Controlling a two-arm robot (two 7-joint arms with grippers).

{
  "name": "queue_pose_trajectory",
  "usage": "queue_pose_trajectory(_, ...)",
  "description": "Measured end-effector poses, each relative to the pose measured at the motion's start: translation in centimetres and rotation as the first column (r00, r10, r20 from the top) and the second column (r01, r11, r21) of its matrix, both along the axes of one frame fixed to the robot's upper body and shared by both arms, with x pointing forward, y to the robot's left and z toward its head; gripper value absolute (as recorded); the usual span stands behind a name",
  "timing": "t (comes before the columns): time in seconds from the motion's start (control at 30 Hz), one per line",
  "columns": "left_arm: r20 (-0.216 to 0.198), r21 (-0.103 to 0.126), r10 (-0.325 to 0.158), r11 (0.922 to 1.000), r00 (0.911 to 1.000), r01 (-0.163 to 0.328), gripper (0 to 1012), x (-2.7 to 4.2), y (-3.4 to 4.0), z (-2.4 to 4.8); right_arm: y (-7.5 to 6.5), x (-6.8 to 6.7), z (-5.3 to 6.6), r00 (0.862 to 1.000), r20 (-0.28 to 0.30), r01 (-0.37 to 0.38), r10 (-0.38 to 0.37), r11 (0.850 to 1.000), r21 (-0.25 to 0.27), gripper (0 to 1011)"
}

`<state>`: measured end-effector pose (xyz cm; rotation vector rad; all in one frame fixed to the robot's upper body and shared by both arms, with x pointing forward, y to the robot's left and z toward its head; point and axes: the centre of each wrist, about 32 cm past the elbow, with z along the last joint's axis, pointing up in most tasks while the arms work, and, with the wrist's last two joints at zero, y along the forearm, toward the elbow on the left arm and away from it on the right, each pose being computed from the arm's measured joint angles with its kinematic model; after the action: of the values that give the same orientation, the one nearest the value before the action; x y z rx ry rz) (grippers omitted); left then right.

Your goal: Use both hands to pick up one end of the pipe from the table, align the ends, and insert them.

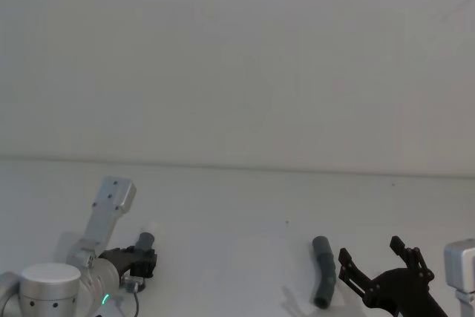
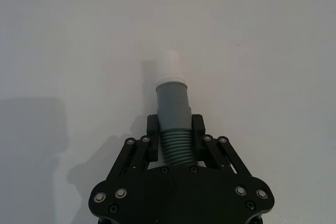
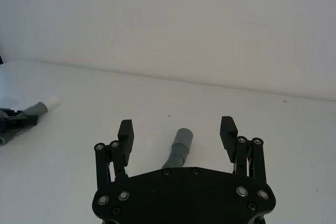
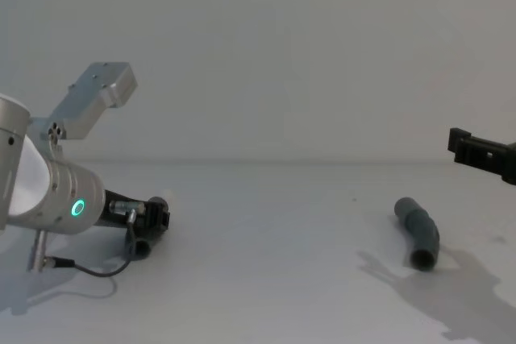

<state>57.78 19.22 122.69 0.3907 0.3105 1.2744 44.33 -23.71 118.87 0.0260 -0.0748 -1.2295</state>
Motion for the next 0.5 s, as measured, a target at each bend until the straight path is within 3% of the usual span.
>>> queue_pose_trajectory(0.5,0.0,0.0,0.0,1.0,1.0,0.0,334,0.03,-0.02,-0.01,0.29,-0.02,0.15,1.0,-0.006,0.007,-0.006,1.0,0.003,1000)
